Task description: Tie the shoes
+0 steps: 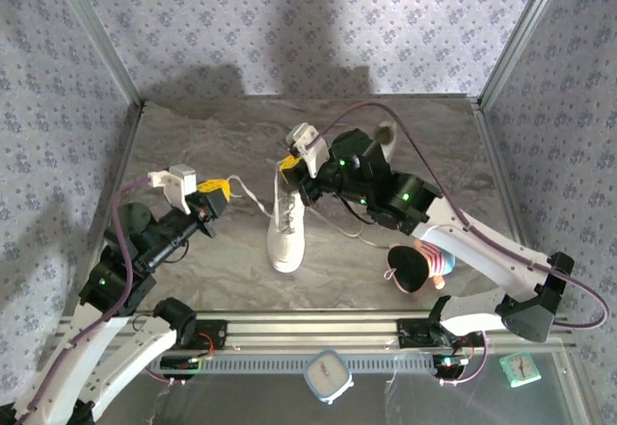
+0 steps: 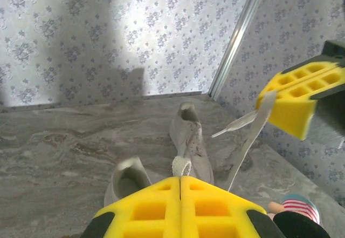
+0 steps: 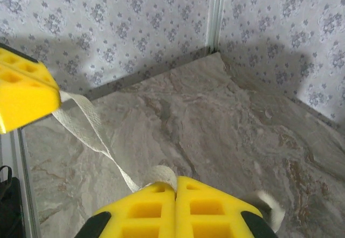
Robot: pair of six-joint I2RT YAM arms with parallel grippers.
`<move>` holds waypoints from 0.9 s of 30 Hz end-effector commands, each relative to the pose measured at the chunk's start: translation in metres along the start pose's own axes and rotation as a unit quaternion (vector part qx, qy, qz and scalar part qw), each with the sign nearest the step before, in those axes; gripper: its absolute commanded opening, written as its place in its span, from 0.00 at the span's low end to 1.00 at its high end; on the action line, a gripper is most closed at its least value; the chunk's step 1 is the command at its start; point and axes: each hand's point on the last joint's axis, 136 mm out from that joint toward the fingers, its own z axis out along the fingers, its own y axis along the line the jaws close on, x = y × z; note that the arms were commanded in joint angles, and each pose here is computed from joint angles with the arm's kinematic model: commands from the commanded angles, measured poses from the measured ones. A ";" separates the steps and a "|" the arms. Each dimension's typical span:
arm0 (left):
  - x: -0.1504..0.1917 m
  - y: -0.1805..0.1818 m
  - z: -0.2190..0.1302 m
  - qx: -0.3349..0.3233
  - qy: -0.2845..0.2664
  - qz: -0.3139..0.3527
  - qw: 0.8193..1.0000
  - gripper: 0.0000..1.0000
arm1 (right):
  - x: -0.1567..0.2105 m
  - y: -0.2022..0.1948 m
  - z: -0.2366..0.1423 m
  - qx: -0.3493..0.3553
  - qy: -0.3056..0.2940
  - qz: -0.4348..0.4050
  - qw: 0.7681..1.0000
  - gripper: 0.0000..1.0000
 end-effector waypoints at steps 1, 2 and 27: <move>-0.012 -0.015 -0.001 0.034 -0.012 0.012 0.999 0.00 | -0.002 0.012 0.000 -0.026 0.006 -0.009 1.000 0.00; -0.012 -0.016 -0.001 0.037 -0.014 0.011 0.999 0.00 | -0.001 0.014 0.002 -0.032 0.007 -0.010 0.999 0.00; 0.000 -0.028 -0.013 0.077 -0.015 0.002 0.997 0.00 | -0.048 -0.010 0.076 0.008 0.023 0.032 0.999 0.00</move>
